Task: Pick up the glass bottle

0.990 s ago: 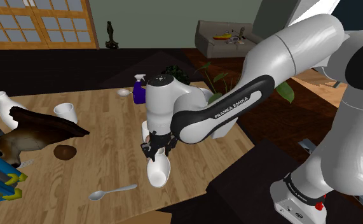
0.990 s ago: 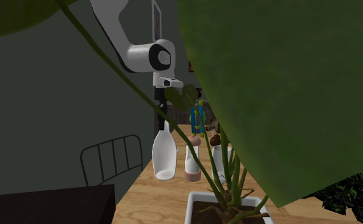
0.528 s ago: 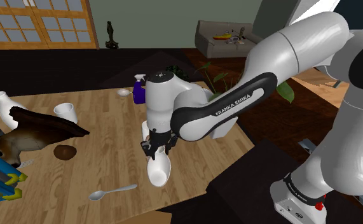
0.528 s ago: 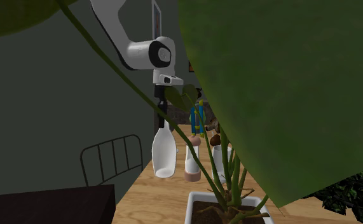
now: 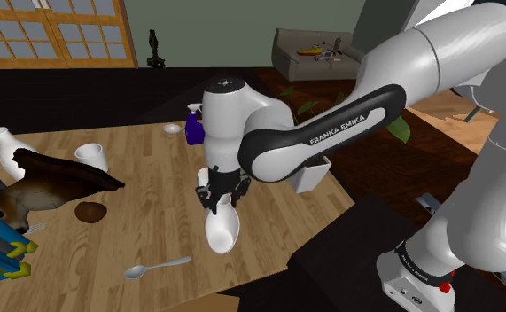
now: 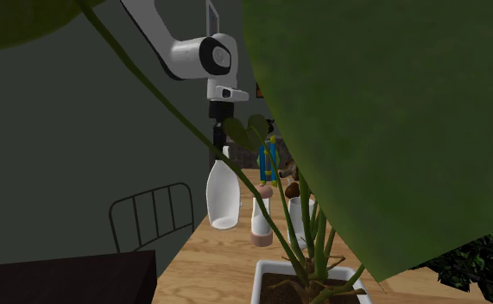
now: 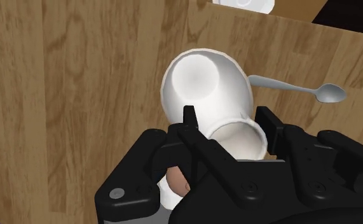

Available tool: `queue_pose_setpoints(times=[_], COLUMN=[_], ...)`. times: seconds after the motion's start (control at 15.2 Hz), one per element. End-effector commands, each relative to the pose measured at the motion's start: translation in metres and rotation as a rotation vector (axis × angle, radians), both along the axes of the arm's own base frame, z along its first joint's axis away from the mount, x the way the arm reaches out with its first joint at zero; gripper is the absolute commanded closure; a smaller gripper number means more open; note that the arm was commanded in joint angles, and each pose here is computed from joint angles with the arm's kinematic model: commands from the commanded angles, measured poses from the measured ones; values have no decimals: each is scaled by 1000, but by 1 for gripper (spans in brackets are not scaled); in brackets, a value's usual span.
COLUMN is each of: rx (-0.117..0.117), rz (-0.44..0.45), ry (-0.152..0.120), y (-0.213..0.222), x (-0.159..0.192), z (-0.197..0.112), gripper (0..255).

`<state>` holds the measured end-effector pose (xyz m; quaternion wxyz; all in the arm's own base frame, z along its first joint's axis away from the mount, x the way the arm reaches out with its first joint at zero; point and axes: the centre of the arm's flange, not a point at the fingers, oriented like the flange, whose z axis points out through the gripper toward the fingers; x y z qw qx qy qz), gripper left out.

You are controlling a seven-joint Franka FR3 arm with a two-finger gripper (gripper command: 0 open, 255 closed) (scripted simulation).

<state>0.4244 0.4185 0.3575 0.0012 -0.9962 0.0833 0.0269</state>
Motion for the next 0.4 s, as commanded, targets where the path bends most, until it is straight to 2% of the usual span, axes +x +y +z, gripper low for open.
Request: queue_pose_setpoints(times=[0.0,0.33], rx=[0,0], rz=[0,0], ry=[0,0], y=[1,1], x=[1,1], z=[10,27], gripper=[255,255])
